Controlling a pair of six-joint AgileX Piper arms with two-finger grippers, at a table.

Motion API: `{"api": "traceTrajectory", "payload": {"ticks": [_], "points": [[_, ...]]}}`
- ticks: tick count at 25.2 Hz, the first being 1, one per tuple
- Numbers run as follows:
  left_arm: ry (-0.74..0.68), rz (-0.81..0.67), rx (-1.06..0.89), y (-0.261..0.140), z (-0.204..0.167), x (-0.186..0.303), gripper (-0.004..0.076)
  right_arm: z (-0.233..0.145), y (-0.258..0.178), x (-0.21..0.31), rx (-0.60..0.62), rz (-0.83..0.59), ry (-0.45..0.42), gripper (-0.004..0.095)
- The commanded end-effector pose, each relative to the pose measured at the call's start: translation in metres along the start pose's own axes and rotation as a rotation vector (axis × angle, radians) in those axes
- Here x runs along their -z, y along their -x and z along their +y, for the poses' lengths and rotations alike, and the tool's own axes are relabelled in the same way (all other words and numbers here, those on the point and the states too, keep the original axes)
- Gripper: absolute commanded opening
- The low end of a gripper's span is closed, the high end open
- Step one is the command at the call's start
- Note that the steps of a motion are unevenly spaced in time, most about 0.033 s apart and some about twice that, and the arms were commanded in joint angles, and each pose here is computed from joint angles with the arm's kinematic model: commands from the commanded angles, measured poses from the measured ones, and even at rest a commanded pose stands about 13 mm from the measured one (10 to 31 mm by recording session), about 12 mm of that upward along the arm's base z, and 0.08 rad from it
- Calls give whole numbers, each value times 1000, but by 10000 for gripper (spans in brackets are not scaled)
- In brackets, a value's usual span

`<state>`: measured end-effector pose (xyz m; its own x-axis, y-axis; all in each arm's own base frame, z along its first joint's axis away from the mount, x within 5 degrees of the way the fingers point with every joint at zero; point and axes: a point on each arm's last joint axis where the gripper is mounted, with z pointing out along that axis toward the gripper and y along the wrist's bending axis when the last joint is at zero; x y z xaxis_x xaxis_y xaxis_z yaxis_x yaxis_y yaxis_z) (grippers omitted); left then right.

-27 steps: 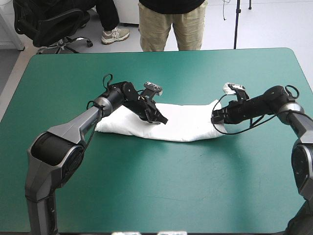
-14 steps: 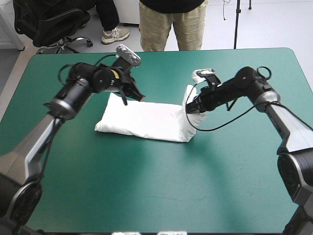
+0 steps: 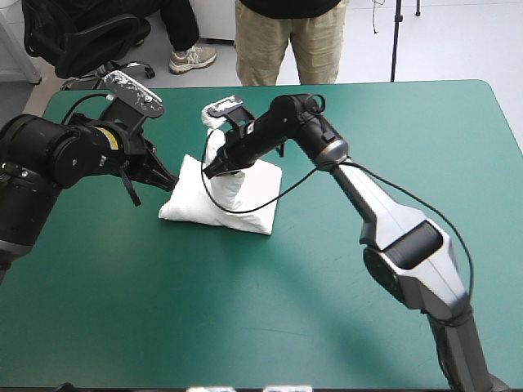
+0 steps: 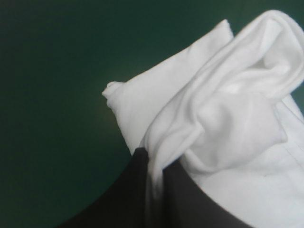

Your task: Fold the cloth

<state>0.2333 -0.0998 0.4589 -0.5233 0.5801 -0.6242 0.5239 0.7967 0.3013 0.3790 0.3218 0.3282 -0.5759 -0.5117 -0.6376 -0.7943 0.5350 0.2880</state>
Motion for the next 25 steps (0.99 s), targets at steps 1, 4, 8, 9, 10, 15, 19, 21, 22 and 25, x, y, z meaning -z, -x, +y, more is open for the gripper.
{"api": "traceTrajectory", "payload": {"ticks": [1, 4, 8, 9, 10, 15, 19, 21, 22, 25], "points": [[27, -73, 28, 3, 4, 19, -17, 25, 24, 10, 28, -104, 54, -5], [28, -72, 57, 3, 4, 19, -17, 36, 30, 2, 66, -156, 143, 139], [27, -73, 67, 3, 4, 19, -17, 47, 37, 6, 119, -248, 252, 559], [27, -73, 72, 3, 4, 19, -17, 48, 37, 6, 134, -253, 265, 662], [27, -73, 75, 3, 4, 19, -17, 48, 37, 7, 142, -251, 269, 769], [31, -70, 89, 3, 4, 19, -17, 37, 31, 23, 43, -164, 257, 836], [23, -67, 94, 2, 4, 19, -17, 26, 33, 37, -29, -175, 223, 719], [29, -66, 92, 2, 4, 19, -17, 19, 28, 45, -35, -148, 168, 647], [29, -66, 96, 2, 4, 19, -17, 11, 17, 52, -19, -81, 59, 618], [20, -63, 99, 2, 3, 19, -17, -5, -28, 68, -19, 95, -84, 557]]}}
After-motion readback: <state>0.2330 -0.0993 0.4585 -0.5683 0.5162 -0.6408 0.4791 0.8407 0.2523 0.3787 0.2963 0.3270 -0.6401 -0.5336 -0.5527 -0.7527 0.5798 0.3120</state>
